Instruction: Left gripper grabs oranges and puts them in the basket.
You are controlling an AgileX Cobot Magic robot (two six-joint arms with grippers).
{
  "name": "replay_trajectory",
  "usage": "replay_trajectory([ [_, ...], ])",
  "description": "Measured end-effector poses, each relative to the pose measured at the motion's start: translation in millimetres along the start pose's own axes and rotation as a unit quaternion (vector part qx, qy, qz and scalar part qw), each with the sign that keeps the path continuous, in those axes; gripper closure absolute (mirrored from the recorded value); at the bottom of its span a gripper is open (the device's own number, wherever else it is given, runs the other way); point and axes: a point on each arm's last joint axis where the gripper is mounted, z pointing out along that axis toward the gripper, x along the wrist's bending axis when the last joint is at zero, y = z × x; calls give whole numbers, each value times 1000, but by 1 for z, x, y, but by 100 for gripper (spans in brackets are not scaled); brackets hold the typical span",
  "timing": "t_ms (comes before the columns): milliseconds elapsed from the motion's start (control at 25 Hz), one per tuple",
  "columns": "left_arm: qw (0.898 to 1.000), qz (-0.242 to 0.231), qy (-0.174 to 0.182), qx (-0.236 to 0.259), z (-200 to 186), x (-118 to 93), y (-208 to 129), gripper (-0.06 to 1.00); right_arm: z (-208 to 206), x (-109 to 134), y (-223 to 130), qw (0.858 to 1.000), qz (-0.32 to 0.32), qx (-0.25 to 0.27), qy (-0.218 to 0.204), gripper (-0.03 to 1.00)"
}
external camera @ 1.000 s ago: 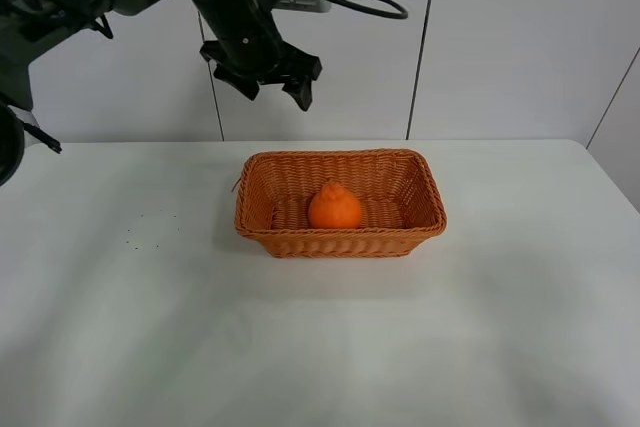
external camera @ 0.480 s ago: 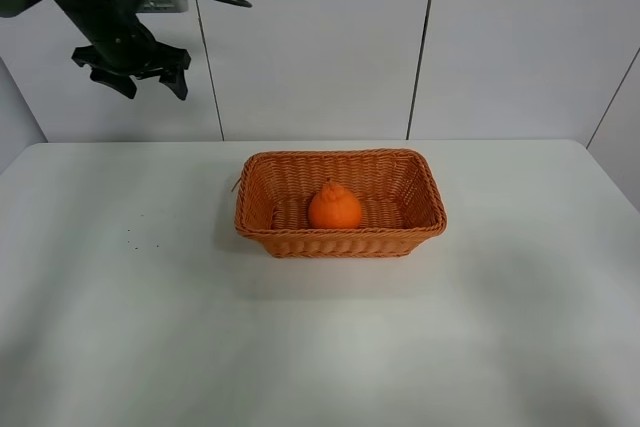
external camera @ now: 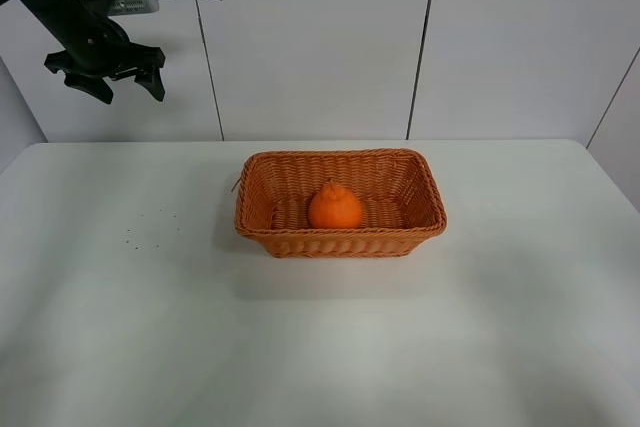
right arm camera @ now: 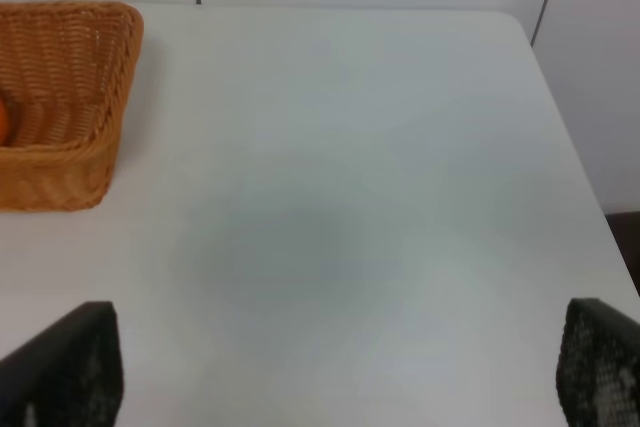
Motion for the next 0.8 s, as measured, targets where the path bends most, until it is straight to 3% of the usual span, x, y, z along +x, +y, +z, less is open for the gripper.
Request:
replay_trajectory([
  [320,997,6,13,74,-42,0,-41,4,0,0,0,1000,0,0,0,27],
  [800,994,3,11,108,-109,-7,-130,5,0,0,0,1000,0,0,0,27],
])
